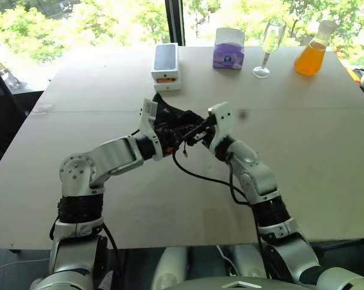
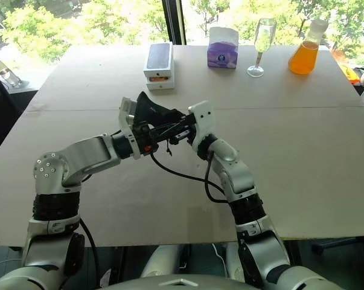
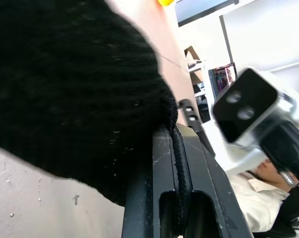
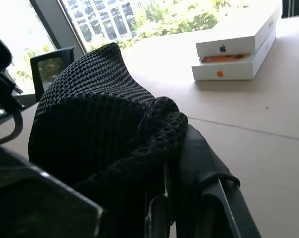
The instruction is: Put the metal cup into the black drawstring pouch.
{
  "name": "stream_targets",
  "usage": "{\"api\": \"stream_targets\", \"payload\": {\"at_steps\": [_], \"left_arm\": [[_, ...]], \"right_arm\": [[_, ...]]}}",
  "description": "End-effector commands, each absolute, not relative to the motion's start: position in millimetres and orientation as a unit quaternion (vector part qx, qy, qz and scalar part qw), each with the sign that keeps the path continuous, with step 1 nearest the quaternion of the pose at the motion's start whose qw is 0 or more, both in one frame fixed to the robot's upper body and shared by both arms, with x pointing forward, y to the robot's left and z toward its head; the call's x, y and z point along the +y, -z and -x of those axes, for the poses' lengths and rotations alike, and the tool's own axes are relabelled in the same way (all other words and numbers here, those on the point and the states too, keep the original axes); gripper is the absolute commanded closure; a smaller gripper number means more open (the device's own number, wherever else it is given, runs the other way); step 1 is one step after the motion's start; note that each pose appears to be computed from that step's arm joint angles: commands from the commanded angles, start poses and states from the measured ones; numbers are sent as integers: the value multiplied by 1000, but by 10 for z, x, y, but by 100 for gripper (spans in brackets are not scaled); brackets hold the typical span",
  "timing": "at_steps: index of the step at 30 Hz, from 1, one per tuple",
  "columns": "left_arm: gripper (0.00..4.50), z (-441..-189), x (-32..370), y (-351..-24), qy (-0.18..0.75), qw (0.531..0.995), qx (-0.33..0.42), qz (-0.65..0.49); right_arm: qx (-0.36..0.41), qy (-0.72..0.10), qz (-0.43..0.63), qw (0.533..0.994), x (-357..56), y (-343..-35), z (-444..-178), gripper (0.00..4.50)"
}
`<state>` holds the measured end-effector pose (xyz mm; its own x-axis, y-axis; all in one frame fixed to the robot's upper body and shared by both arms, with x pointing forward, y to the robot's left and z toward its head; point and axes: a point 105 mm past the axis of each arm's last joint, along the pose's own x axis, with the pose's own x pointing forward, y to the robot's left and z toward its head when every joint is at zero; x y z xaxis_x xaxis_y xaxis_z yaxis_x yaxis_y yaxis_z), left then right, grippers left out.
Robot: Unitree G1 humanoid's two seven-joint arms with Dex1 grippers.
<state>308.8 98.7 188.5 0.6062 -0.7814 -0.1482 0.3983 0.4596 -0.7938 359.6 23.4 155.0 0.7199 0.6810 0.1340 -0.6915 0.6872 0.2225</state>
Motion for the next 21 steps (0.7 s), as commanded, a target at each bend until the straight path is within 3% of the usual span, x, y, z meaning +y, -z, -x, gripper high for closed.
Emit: {"api": "stream_targets", "payload": {"at_steps": [1,4,17,21], "left_arm": [[450,-2932,847,-1940,402,796,250,378],[450,-2935,789,-1942,401,788,245,398],[450,-3089,1013,-1996,360,802,223,421],[450,-3110,996,-2069,364,801,210,426]], "right_arm": [[-67,-355,-102,927,231,-1731,-3639,441],[-121,-385,1,915,356,-1742,-3534,441],[-97,-487,-77,865,433,-1665,-3278,441],[-88,-556,-56,824,547,-1602,-3095,441]]}}
